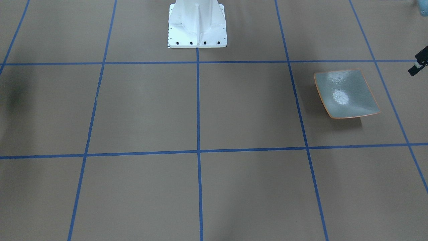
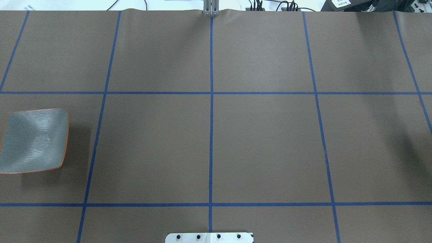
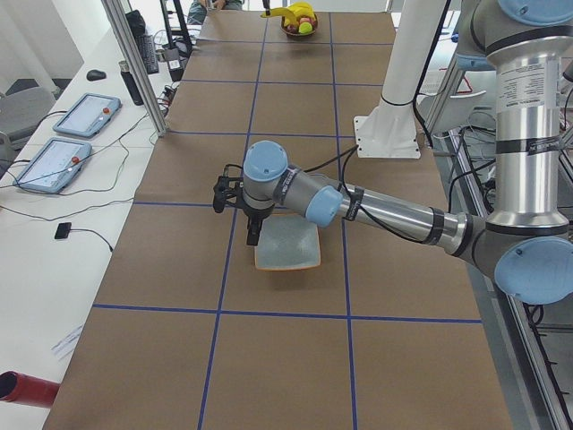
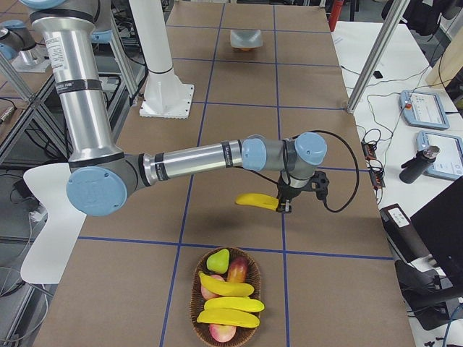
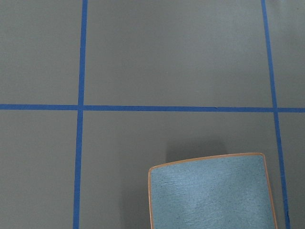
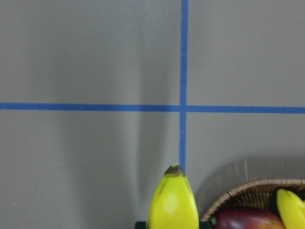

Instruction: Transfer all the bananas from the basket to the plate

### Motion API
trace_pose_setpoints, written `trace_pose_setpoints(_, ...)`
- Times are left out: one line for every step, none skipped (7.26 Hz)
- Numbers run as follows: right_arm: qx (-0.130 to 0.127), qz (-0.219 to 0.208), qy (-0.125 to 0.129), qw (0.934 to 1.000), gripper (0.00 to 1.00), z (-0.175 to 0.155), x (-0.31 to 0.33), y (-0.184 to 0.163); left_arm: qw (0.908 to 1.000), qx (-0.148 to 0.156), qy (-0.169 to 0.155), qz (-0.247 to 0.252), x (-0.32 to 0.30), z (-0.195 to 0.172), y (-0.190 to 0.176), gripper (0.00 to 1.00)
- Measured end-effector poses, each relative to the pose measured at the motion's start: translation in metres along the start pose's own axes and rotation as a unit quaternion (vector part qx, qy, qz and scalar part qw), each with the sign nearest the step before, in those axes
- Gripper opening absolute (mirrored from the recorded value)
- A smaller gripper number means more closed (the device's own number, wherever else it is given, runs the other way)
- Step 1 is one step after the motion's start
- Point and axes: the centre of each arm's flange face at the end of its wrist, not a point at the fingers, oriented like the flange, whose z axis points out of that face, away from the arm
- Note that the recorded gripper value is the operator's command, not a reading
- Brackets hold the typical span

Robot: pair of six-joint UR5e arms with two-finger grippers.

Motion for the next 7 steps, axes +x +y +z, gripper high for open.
trace_pose_setpoints(0.011,0.0,-0.017,0.9998,0.0,-0.003,-0.05,-0.005,0.9999,-0.006,0.01,0.01,0.032,0.013,-0.021,0.99)
trace_pose_setpoints(0.02,-0.007,-0.032,0.9992,0.0,0.001,-0.1,-0.005,0.9993,-0.014,0.021,0.027,0.064,0.028,-0.042,0.99)
trace_pose_setpoints(0.025,-0.016,-0.05,0.9983,0.0,0.012,-0.154,-0.002,0.9981,-0.023,0.031,0.048,0.097,0.045,-0.058,0.99)
trace_pose_setpoints(0.025,-0.019,-0.07,0.9971,0.0,0.024,-0.212,0.005,0.9967,-0.031,0.042,0.062,0.129,0.057,-0.069,1.0)
trace_pose_setpoints(0.024,-0.013,-0.091,0.9954,0.0,0.033,-0.267,0.014,0.9961,-0.038,0.054,0.059,0.165,0.068,-0.076,1.0)
trace_pose_setpoints(0.02,-0.007,-0.109,0.9938,0.0,0.037,-0.312,0.022,0.9949,-0.05,0.069,0.054,0.208,0.086,-0.079,1.0)
trace_pose_setpoints(0.017,-0.007,-0.122,0.9924,0.0,0.041,-0.355,0.031,0.9927,-0.061,0.092,0.049,0.256,0.106,-0.076,1.0)
